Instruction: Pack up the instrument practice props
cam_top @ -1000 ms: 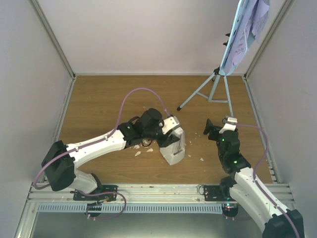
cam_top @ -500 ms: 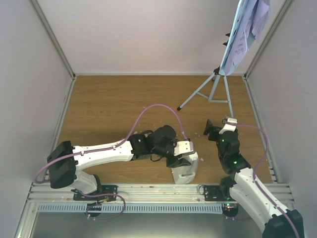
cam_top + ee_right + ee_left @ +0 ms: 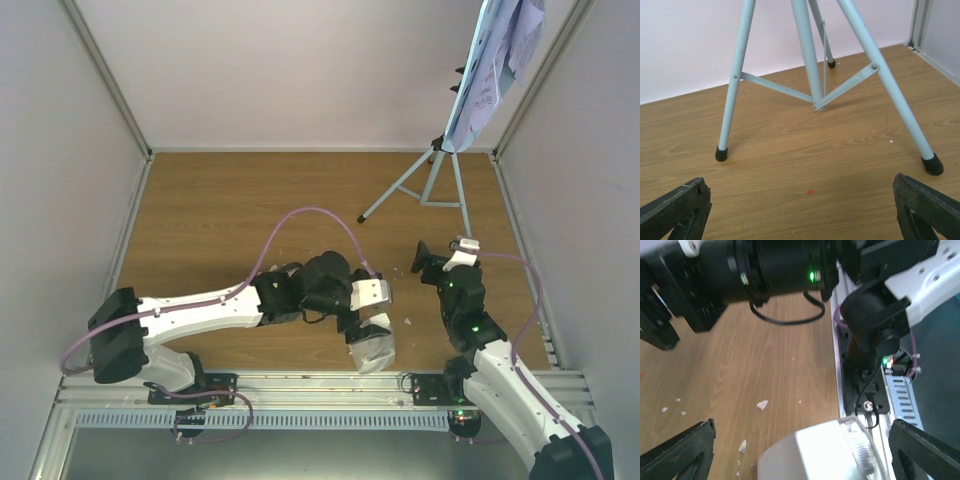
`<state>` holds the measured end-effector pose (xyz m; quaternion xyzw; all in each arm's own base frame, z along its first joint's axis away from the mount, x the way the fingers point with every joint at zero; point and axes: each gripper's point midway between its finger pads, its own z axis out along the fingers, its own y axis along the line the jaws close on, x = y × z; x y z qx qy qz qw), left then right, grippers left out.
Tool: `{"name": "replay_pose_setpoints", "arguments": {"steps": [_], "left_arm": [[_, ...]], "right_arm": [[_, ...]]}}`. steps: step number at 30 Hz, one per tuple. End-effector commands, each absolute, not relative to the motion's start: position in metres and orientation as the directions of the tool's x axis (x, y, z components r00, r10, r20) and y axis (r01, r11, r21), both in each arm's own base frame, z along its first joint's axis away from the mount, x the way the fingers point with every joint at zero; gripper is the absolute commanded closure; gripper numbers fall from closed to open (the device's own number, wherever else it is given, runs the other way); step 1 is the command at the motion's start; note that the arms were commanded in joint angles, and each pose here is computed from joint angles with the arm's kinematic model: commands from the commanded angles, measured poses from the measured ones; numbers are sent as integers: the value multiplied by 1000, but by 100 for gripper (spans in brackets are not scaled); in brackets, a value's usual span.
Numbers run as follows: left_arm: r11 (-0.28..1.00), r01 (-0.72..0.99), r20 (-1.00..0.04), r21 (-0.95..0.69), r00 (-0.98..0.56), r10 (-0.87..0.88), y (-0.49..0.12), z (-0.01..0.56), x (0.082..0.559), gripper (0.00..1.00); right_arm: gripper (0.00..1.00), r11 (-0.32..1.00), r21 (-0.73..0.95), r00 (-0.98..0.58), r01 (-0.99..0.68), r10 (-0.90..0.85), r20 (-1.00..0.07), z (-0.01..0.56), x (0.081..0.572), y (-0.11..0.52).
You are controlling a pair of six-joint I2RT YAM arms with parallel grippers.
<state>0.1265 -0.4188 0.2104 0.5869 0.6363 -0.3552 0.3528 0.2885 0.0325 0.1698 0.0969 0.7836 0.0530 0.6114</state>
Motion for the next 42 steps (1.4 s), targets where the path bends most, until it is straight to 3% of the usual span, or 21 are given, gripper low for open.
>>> {"name": "replay_pose_setpoints", "arguments": {"steps": [1, 5, 10, 19, 25, 32, 42], "left_arm": [[83, 996, -941, 12, -17, 338, -412, 273, 134, 5], [117, 993, -969, 1, -28, 247, -390, 319, 150, 1], [301, 951, -978, -72, -127, 167, -343, 363, 218, 1], [665, 720, -971, -199, -236, -35, -204, 383, 325, 1], [875, 459, -978, -156, -195, -72, -117, 361, 356, 1], [920, 378, -976, -103, -215, -21, -93, 344, 364, 1], [924, 373, -977, -88, -212, -8, -92, 343, 362, 1]], "right_arm": [[0, 975, 220, -205, 33, 222, -953, 183, 290, 39], [0, 972, 225, -172, -62, 211, -962, 210, 291, 54], [0, 968, 182, -120, -174, 162, -979, 258, 299, 69], [1, 914, 268, -72, -305, 258, -963, 310, 354, 23], [9, 864, 140, 64, -483, 194, -979, 356, 385, 11], [16, 771, 3, 137, -636, 117, -984, 381, 426, 20], [24, 757, -33, 145, -652, 81, -986, 374, 478, 9]]}}
